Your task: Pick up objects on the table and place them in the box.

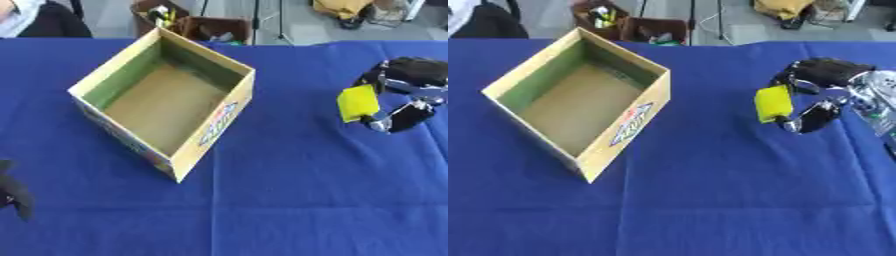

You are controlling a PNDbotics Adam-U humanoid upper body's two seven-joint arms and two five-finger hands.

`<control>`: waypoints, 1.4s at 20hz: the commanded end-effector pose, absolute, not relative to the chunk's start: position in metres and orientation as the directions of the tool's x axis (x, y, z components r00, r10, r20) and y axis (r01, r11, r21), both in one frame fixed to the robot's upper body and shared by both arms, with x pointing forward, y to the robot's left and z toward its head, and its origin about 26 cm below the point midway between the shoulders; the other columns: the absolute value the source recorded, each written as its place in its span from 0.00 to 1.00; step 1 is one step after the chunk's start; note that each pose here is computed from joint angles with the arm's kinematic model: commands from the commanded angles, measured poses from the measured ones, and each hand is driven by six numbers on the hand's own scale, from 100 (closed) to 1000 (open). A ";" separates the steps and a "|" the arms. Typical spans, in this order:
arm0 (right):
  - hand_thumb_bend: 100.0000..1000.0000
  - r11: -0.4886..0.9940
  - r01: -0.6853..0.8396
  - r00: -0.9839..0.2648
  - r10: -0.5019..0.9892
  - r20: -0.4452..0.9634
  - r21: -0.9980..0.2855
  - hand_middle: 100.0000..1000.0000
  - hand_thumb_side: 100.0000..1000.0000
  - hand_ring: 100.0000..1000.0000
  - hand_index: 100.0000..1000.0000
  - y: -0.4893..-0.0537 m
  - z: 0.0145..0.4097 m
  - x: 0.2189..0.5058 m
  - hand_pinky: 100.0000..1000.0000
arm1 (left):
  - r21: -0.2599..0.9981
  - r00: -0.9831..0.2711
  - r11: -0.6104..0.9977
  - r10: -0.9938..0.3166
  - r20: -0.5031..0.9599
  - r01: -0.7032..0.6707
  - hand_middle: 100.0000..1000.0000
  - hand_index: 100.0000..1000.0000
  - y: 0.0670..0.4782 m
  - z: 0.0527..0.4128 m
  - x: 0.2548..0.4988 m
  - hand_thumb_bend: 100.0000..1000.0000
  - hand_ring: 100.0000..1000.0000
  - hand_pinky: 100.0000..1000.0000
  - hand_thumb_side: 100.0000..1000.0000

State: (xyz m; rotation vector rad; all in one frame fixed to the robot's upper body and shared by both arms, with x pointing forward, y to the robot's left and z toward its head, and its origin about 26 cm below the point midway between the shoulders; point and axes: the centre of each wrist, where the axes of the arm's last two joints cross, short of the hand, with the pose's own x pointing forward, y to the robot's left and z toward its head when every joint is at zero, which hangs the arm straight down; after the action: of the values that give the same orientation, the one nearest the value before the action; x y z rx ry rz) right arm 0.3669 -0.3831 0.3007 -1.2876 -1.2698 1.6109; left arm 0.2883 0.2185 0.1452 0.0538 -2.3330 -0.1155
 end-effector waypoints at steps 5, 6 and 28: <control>0.00 -0.193 0.224 -0.290 0.923 -0.254 -0.955 0.23 0.08 0.52 0.37 -0.366 0.351 0.341 0.67 | 0.111 -0.706 0.994 -0.087 0.703 -0.012 0.32 0.63 0.221 0.151 0.286 0.00 0.30 0.16 0.95; 0.00 -0.184 0.244 -0.300 0.919 -0.255 -0.952 0.23 0.08 0.51 0.36 -0.362 0.356 0.337 0.67 | 0.112 -0.705 0.994 -0.088 0.704 -0.012 0.32 0.63 0.221 0.151 0.286 0.00 0.30 0.16 0.96; 0.00 0.046 0.347 -0.546 0.822 -0.162 -0.937 0.17 0.12 0.47 0.29 -0.273 0.414 0.341 0.69 | 0.133 -0.697 0.991 -0.092 0.711 0.004 0.32 0.63 0.221 0.152 0.286 0.00 0.30 0.16 0.96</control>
State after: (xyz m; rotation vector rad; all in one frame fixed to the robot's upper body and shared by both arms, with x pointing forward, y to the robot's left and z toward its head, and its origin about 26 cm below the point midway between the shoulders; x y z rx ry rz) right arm 0.3416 -0.2743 0.4067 -1.1516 -1.9082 1.5128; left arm 0.2880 0.2203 0.1449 0.0619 -2.3131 -0.1315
